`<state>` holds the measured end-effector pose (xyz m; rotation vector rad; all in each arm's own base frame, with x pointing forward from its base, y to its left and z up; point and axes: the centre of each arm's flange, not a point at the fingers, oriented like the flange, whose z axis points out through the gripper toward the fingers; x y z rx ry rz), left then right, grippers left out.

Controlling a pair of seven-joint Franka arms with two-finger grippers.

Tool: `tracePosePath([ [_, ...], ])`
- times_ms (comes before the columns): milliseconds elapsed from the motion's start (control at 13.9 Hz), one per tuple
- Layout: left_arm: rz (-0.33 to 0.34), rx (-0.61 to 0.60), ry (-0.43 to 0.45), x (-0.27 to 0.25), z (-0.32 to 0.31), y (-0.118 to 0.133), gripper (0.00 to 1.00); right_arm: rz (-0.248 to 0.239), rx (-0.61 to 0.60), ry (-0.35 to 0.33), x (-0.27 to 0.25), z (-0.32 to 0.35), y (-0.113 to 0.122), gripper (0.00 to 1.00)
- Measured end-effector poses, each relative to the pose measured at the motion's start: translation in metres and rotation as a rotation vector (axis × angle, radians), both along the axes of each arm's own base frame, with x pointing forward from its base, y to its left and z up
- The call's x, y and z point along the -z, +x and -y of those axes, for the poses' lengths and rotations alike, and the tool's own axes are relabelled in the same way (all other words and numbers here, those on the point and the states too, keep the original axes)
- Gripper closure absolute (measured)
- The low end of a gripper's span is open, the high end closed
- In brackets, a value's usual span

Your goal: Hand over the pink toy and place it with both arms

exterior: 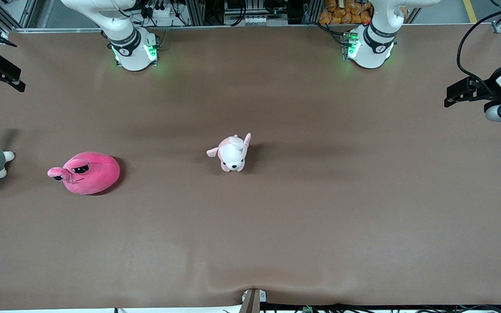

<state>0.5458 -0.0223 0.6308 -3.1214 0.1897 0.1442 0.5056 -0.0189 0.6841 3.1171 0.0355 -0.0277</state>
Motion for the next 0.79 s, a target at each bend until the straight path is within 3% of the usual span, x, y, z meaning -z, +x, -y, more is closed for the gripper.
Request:
tracePosePath([
  [505, 0.023, -0.023, 0.004, -0.0144, -0.0049, -0.0087, 0.0, 0.003, 0.002, 0.0, -0.0017, 0.0012, -0.0002, 0.0],
  [794, 0.031, 0.018, 0.049, -0.0152, -0.01, -0.0076, 0.0, 0.001, 0.005, 0.0, -0.0012, 0.0024, 0.0, 0.0],
])
